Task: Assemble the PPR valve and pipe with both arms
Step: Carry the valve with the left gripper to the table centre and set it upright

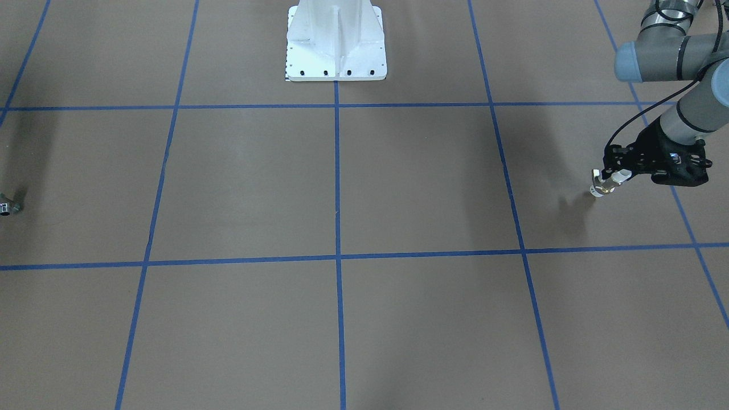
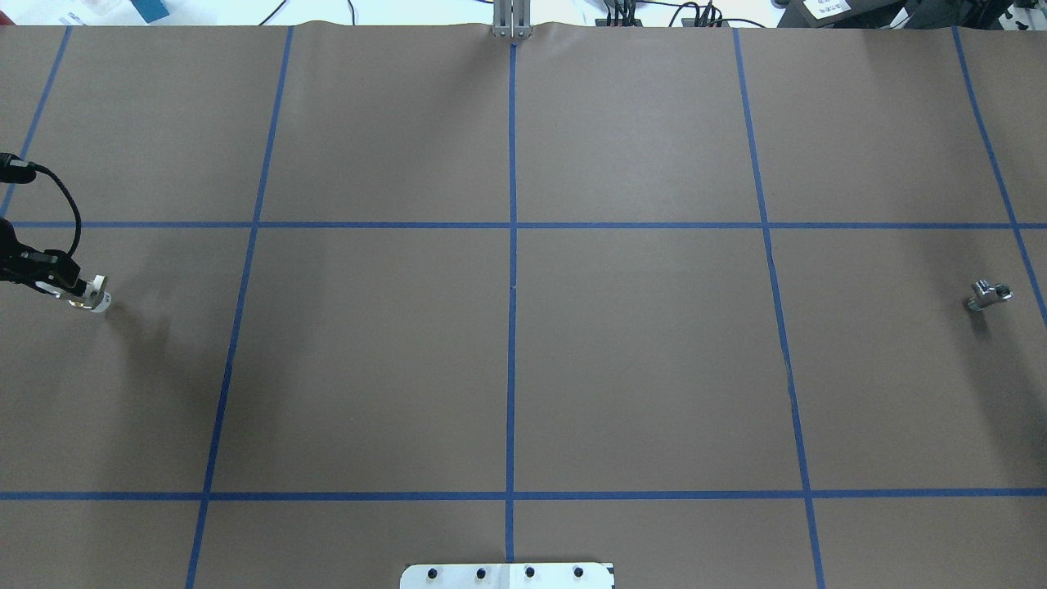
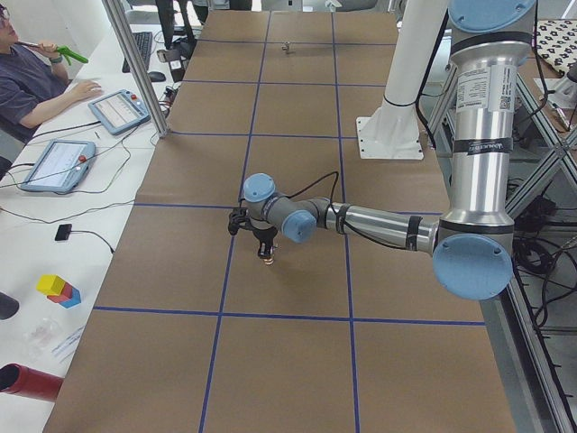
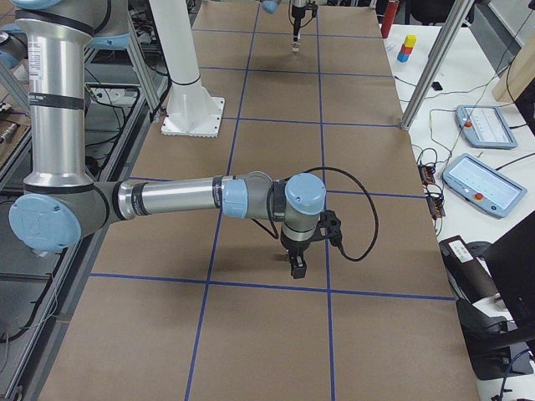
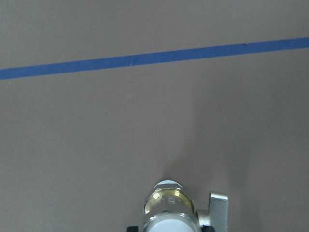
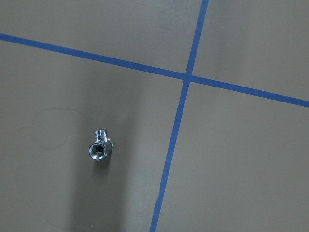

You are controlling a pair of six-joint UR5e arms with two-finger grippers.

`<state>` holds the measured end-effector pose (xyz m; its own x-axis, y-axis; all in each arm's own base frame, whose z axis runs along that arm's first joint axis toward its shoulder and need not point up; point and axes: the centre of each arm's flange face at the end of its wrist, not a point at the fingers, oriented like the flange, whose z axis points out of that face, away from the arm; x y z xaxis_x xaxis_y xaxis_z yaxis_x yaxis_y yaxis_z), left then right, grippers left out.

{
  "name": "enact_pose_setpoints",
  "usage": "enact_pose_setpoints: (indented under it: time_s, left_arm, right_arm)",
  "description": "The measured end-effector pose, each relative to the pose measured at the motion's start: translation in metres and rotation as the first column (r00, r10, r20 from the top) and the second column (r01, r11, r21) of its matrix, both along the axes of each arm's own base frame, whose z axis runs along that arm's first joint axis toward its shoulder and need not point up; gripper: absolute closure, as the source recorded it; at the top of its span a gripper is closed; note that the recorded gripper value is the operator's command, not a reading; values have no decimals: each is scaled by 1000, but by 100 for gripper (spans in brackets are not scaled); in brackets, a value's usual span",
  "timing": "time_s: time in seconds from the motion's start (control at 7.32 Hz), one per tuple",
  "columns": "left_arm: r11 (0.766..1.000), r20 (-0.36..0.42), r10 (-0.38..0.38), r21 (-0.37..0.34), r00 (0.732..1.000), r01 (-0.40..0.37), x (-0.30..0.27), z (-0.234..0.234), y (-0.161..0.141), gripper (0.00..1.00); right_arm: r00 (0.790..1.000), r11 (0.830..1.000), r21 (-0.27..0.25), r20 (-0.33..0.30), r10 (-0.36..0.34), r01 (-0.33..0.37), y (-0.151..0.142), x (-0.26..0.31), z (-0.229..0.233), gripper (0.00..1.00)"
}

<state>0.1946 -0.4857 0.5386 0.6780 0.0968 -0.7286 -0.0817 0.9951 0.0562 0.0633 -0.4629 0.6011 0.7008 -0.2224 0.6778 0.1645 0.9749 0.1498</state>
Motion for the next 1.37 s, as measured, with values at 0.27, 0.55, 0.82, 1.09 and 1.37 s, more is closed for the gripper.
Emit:
enact_pose_setpoints:
  time_s: [0.27, 0.55, 0.82, 1.09, 1.37]
  left_arm:
    - [999, 10, -11, -43, 1000, 11, 26, -100, -43, 100]
    - [994, 4, -28, -110, 1000, 28, 95, -218, -66, 100]
    - [986, 15, -42, -164, 999, 44, 216, -328, -74, 100]
    - [982, 9, -68, -175, 998, 68, 312, -405, -84, 100]
    - [984, -16, -73, -165, 997, 69, 351, -417, -95, 100]
  right_arm:
    - [1000, 1000, 23, 1, 2, -2, 0, 0, -12, 1]
    - [1000, 1000, 9, 3, 1, -1, 4, 0, -5, 1]
    - [1000, 1000, 4, 2, -4, 4, 5, 0, -1, 1]
    - [1000, 1000, 8, 2, -5, 5, 4, 0, -2, 1]
    - [1000, 1000, 10, 14, -1, 1, 2, -1, -6, 1]
